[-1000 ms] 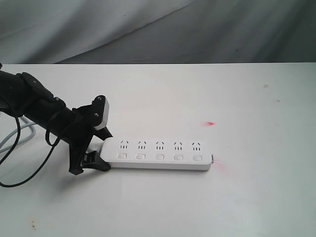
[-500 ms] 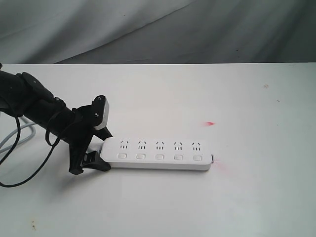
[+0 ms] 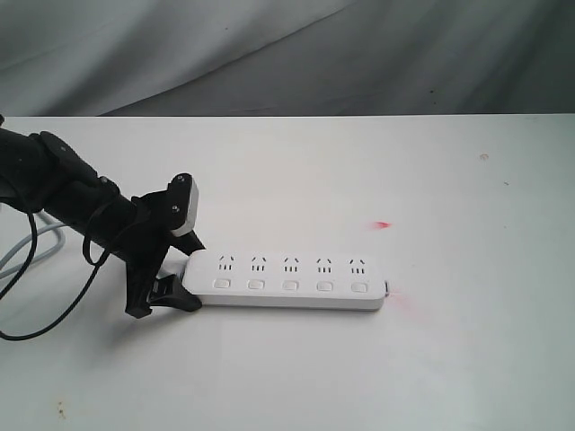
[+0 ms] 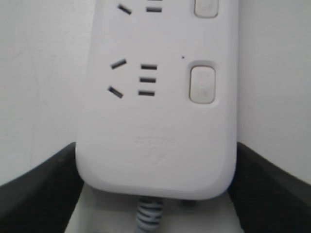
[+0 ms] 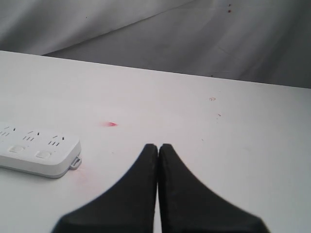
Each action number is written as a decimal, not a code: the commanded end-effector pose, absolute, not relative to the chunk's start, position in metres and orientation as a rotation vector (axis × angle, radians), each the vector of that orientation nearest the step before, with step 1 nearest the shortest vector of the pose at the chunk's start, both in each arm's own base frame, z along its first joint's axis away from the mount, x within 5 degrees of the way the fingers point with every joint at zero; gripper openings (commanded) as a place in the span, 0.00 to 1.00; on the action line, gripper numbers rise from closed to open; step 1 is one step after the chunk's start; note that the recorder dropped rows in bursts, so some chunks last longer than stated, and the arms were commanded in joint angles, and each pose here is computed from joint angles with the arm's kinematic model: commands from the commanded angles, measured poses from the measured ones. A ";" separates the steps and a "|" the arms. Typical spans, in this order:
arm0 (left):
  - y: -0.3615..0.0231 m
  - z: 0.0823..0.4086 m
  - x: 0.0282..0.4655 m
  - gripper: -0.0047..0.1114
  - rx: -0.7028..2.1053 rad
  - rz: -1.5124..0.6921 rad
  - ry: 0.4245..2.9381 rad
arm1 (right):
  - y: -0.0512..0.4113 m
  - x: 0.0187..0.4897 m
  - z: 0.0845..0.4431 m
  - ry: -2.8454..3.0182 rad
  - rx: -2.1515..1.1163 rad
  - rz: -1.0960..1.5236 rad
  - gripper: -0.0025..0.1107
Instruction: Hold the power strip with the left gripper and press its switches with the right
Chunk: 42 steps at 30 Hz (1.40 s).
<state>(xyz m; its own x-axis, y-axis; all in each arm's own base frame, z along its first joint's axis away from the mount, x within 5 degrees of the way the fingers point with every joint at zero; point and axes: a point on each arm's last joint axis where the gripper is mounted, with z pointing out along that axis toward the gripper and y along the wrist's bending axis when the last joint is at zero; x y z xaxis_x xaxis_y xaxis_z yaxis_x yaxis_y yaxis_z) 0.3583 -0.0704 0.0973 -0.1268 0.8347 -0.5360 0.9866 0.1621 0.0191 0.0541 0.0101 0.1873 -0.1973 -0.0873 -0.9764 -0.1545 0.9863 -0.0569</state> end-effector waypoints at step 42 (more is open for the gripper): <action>-0.063 0.316 0.314 0.92 0.903 -0.254 1.985 | 0.010 0.054 0.187 1.771 -0.168 0.057 0.02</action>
<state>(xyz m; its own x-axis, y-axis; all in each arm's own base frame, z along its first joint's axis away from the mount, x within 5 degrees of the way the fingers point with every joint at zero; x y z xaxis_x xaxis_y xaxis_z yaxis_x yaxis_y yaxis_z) 0.3315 -0.0636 0.2840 -0.3124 0.5735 -0.7573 0.7390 0.6477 0.1856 0.0541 0.0101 0.1872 -0.1978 -0.0873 -0.9763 -0.1547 0.9863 -0.0569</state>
